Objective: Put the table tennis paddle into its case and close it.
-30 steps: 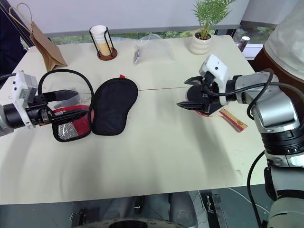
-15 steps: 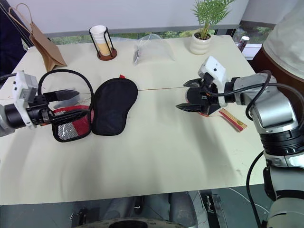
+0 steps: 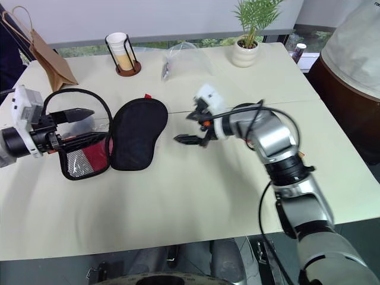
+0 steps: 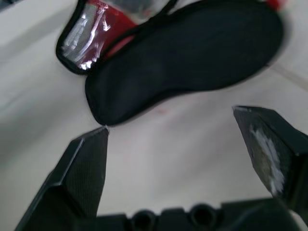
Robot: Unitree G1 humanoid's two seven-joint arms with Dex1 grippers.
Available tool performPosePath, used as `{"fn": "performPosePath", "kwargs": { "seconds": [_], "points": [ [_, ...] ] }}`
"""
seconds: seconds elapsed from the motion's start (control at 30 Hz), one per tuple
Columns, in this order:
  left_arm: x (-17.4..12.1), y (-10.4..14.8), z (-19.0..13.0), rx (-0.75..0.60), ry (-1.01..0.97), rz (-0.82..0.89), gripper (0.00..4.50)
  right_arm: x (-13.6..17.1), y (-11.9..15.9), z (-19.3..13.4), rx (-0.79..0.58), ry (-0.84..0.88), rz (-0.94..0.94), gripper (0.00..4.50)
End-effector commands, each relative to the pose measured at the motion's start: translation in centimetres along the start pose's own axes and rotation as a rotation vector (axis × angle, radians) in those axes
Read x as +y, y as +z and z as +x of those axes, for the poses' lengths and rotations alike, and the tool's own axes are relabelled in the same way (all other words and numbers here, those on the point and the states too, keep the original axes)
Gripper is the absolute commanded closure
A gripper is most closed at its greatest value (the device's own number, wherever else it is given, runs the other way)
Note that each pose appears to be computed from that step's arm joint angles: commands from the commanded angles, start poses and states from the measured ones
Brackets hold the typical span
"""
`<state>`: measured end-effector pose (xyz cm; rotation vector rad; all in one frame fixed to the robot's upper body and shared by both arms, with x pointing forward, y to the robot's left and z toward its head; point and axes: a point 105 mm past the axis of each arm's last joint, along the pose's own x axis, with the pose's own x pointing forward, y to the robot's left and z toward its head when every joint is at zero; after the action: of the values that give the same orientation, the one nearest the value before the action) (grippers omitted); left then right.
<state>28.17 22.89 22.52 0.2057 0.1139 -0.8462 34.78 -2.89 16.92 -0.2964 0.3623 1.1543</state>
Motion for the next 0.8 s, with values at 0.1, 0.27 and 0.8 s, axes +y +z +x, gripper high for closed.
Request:
{"fn": "performPosePath", "kwargs": {
  "seconds": [0.1,0.27,0.8],
  "points": [
    [0.2,1.4,-1.0,-0.02,0.033,0.061,0.0,0.3,0.6,3.7,0.046,-0.046,0.052,0.05],
    [-0.2,1.3,-1.1,-0.017,0.038,0.065,0.0,1.0,-0.6,6.2,0.11,-0.054,0.113,0.05],
    [-0.6,1.6,-1.1,-0.009,0.046,0.078,0.0,3.8,-2.3,10.9,0.152,-0.004,0.151,0.05]
  ]
}}
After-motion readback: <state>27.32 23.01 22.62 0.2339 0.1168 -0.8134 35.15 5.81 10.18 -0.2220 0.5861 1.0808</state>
